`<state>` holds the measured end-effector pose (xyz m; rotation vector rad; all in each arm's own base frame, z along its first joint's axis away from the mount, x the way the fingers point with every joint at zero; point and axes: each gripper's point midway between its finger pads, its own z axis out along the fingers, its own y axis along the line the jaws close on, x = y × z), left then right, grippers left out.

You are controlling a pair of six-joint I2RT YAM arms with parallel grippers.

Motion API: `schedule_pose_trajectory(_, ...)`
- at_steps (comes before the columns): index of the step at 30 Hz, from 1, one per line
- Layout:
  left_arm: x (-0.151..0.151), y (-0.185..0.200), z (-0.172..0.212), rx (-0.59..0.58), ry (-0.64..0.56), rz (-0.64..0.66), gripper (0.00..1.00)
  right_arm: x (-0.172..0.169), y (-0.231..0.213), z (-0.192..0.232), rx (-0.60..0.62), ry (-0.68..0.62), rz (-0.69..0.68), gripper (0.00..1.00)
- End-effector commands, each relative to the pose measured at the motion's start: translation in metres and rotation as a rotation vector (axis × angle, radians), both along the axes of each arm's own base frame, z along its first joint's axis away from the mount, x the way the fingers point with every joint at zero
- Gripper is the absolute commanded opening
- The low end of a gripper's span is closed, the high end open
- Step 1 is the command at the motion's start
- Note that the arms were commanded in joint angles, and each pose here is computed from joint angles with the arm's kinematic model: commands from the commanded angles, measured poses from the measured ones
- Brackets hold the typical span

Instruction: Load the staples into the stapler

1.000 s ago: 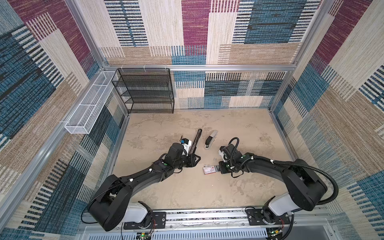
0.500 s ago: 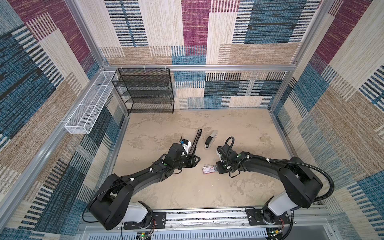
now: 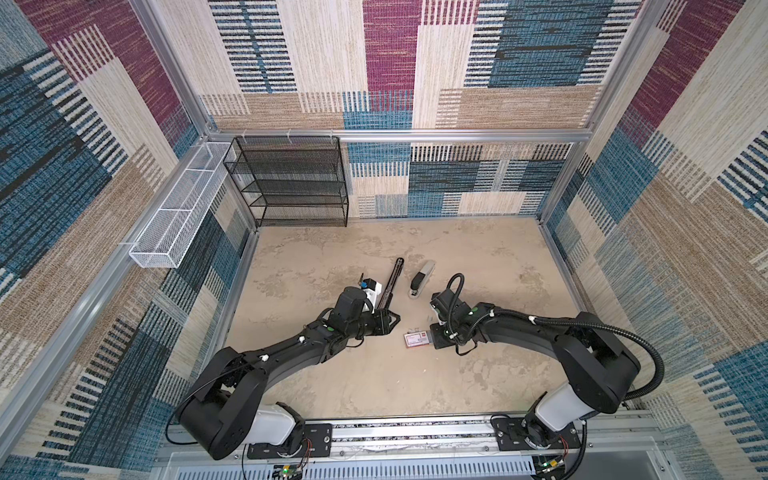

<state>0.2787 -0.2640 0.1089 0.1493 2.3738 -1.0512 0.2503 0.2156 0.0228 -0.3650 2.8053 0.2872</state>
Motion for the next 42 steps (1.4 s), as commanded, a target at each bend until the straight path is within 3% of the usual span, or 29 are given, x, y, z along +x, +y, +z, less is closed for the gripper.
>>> schedule_pose_trajectory(1, 0.003, -0.004, 0.007, -0.034, -0.017, -0.004, 0.4, -0.003, -0.002, 0.003, -0.007, 0.009, -0.01, 0.0)
schedule_pose_trajectory(11, 0.011, -0.001, 0.021, -0.092, -0.029, 0.024, 0.42, 0.007, 0.005, 0.039, 0.06, -0.074, -0.005, 0.0)
schedule_pose_trajectory(16, 0.018, -0.001, 0.052, -0.252, -0.08, 0.017, 0.48, 0.013, 0.012, 0.069, 0.152, -0.137, 0.008, 0.0)
schedule_pose_trajectory(23, 0.021, -0.016, 0.124, -0.614, -0.108, -0.176, 0.54, 0.018, 0.031, 0.163, 0.646, -0.246, 0.151, 0.0)
schedule_pose_trajectory(28, 0.014, -0.025, 0.155, -0.79, -0.142, -0.311, 0.51, 0.002, 0.044, 0.212, 0.883, -0.287, 0.315, 0.0)
schedule_pose_trajectory(32, 0.005, -0.027, 0.16, -0.781, -0.185, -0.345, 0.52, -0.016, 0.052, 0.231, 1.004, -0.271, 0.423, 0.0)
schedule_pose_trajectory(42, -0.022, -0.039, 0.173, -0.776, -0.212, -0.478, 0.53, -0.029, 0.059, 0.247, 1.12, -0.244, 0.523, 0.0)
